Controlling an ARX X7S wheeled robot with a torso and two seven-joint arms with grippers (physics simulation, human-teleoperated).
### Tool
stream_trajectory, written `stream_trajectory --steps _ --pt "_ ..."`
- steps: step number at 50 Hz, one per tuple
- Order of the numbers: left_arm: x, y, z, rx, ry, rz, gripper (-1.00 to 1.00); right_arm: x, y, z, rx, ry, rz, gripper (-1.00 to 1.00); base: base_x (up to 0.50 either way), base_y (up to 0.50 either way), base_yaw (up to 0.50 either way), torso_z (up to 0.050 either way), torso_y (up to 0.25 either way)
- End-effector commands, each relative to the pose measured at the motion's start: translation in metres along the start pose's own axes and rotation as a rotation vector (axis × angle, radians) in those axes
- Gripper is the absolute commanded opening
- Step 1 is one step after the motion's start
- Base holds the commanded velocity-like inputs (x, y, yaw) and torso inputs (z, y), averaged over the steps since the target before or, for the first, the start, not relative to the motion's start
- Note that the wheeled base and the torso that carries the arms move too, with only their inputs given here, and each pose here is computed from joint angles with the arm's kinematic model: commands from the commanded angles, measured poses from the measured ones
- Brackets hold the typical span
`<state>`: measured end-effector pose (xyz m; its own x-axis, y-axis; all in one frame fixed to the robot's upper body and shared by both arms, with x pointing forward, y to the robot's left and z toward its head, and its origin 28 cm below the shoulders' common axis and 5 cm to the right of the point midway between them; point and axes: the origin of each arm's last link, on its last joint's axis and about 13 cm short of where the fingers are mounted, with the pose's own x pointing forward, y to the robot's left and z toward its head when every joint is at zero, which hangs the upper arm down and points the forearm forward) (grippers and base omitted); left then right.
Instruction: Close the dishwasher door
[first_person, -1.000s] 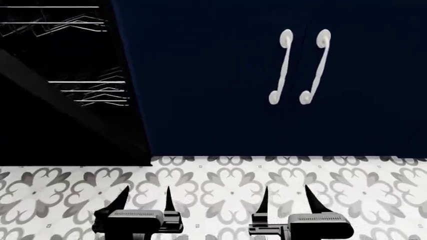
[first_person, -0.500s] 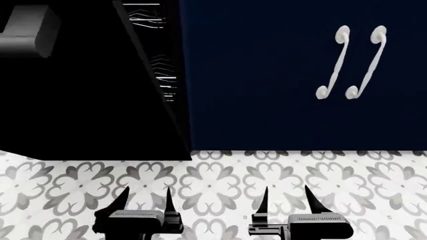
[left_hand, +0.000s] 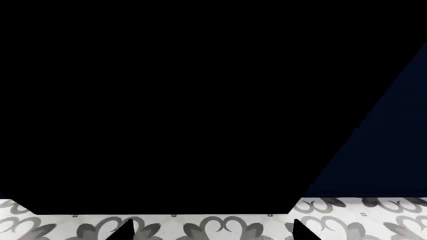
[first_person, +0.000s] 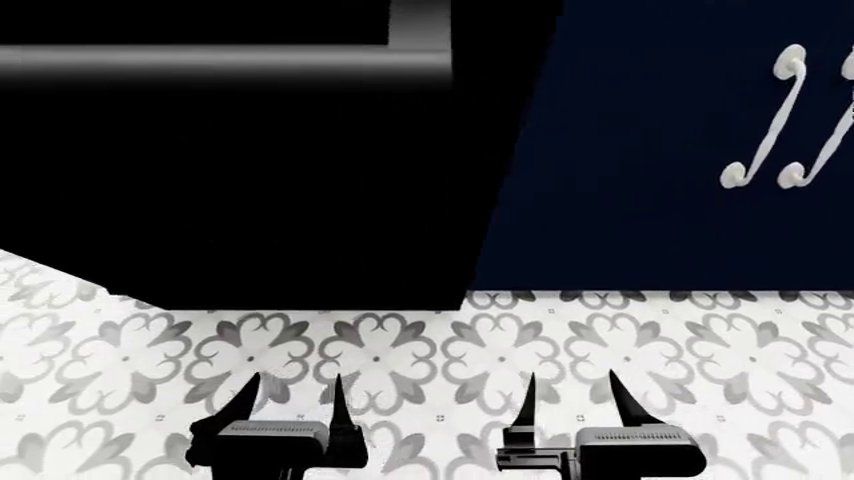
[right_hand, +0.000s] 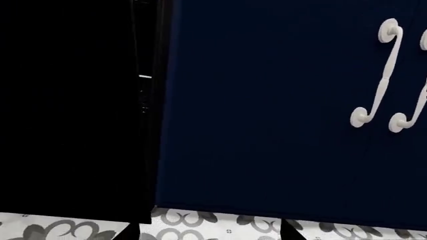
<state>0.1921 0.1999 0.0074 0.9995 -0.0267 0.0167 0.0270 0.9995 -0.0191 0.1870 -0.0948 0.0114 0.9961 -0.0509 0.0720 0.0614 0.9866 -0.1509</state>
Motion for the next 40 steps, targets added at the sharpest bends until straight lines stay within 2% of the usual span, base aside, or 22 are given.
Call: stream_trajectory --steps 1,40 --pt "-0.0004 0.0 -0.0004 -0.002 0.001 0.001 1.0 0.0001 0.0007 -0.0001 -0.001 -0.001 0.005 1.0 -0.08 0.5 0.0 0.0 0.0" --pt "-0.0002 -0.0008 0.0014 0.003 -0.005 -0.001 1.0 0.0002 0.0022 0.0016 -0.001 -0.009 0.028 1.0 -0.04 0.5 0.0 0.0 0.0"
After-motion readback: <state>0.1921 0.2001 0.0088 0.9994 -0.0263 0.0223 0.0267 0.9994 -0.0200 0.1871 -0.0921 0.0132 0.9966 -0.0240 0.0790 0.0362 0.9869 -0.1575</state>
